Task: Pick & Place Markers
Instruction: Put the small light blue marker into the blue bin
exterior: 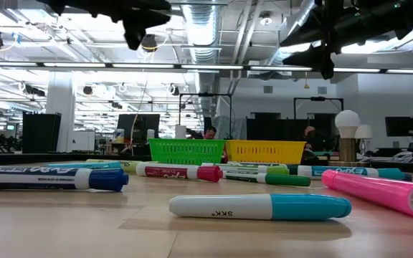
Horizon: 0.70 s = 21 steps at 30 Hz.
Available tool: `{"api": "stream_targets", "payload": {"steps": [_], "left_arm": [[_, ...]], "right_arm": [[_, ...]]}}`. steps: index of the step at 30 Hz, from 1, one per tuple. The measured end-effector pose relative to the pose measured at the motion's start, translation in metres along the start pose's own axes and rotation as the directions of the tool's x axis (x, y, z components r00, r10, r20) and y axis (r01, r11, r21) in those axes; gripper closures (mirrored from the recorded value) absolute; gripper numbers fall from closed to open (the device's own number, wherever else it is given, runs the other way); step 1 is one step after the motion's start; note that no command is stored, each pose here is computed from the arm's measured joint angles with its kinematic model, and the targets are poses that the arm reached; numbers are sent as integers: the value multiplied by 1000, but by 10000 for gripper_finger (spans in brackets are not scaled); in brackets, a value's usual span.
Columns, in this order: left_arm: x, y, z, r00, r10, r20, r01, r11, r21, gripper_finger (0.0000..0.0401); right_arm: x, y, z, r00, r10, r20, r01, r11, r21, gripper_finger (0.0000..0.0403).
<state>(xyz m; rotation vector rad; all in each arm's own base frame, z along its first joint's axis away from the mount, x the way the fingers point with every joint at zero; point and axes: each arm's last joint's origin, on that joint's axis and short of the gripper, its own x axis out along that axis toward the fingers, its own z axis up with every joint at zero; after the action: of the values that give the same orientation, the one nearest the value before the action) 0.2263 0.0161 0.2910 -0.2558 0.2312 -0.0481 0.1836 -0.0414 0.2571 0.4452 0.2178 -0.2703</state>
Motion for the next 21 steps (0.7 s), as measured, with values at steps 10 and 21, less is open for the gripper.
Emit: {"api": "stream_targets", "payload": {"steps": [10, 21], "left_arm": [[1, -34, -22, 986, -154, -65, 146, 982, -119, 284], [15, -70, -42, 913, -369, -172, 348, 927, -143, 284]], "right_arm": [[0, 9, -3, 999, 46, -13, -47, 998, -47, 206], [-1, 14, -6, 997, 72, -26, -73, 996, -47, 211]]}}
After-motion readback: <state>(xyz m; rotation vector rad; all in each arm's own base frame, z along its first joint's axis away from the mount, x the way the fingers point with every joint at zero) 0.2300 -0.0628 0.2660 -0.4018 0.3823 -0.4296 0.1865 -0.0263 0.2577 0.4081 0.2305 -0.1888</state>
